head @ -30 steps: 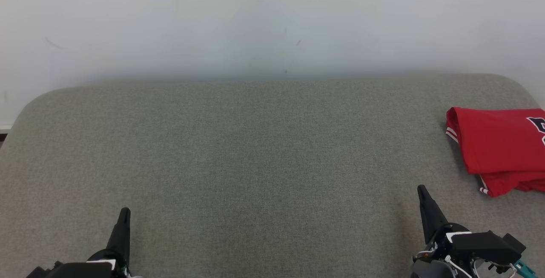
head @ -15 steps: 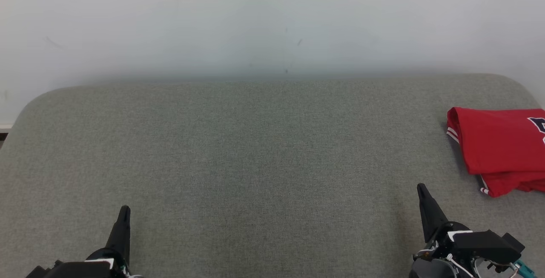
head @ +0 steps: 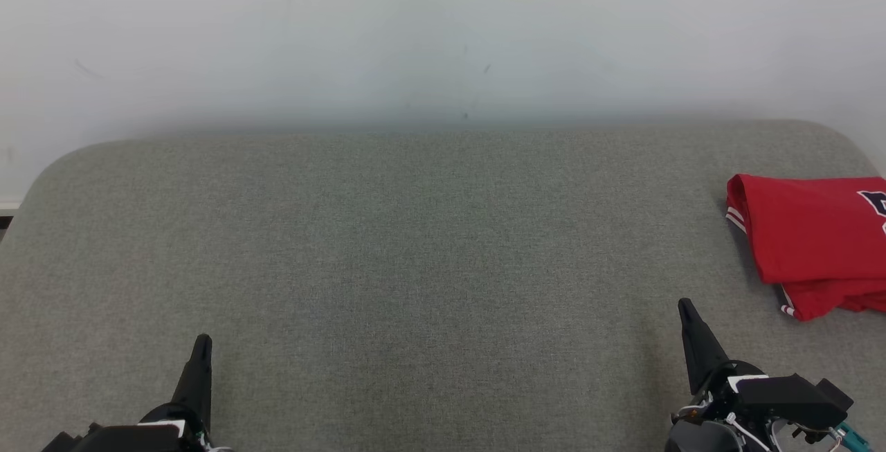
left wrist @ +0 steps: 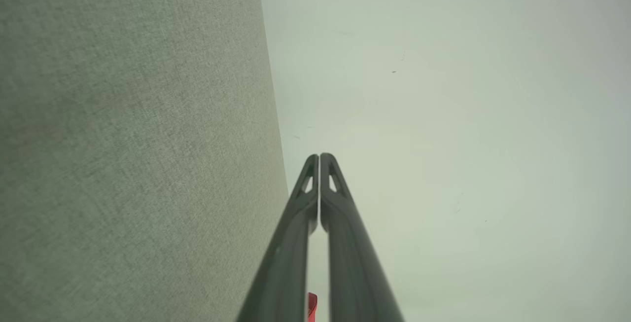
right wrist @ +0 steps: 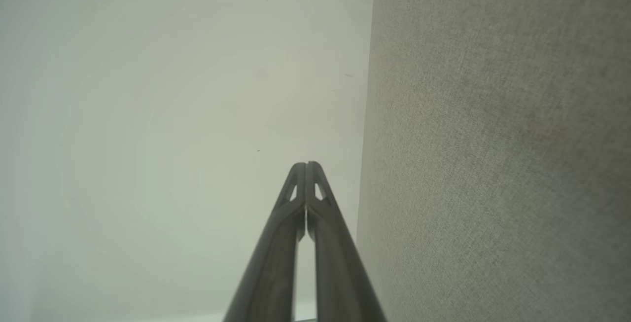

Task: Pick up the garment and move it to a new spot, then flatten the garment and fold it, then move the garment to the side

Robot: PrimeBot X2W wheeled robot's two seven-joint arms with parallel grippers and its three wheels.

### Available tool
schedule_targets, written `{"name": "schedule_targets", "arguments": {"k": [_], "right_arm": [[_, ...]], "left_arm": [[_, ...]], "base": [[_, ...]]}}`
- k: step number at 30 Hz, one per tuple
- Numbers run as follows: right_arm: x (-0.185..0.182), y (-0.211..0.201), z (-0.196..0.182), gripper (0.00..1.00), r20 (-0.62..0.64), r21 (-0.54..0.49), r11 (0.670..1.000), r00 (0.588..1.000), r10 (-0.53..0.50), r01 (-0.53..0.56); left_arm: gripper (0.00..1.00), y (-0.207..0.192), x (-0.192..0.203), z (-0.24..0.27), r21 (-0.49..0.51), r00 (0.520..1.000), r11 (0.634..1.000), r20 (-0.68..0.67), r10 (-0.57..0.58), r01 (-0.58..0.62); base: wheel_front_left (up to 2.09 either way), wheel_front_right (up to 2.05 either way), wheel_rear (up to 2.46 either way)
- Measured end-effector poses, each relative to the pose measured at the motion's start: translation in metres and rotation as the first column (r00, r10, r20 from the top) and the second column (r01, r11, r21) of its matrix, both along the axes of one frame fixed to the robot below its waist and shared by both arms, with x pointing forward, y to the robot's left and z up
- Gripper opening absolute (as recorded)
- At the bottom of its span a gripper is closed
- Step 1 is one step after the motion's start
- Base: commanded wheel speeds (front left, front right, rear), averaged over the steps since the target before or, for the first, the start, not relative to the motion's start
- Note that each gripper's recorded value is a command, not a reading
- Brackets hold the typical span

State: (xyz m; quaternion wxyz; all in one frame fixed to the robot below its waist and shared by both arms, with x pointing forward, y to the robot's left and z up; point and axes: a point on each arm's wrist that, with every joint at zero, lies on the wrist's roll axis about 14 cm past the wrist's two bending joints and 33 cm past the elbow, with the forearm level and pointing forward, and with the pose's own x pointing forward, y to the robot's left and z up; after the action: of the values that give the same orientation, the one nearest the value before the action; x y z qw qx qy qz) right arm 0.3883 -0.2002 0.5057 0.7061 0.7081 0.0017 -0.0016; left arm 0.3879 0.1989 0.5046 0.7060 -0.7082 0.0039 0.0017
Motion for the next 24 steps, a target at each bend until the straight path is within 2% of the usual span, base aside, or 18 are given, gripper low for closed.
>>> {"name": "schedule_targets", "arguments": {"k": [24], "right_arm": [[0.0,0.0,0.0,0.0,0.0,0.0,1.0,1.0,0.0,0.0]], "left_arm": [[0.0,0.0,0.0001,0.0001,0.0,1.0,1.0,0.0,0.0,0.0]], "base": [[0.0,0.0,0.0]]}}
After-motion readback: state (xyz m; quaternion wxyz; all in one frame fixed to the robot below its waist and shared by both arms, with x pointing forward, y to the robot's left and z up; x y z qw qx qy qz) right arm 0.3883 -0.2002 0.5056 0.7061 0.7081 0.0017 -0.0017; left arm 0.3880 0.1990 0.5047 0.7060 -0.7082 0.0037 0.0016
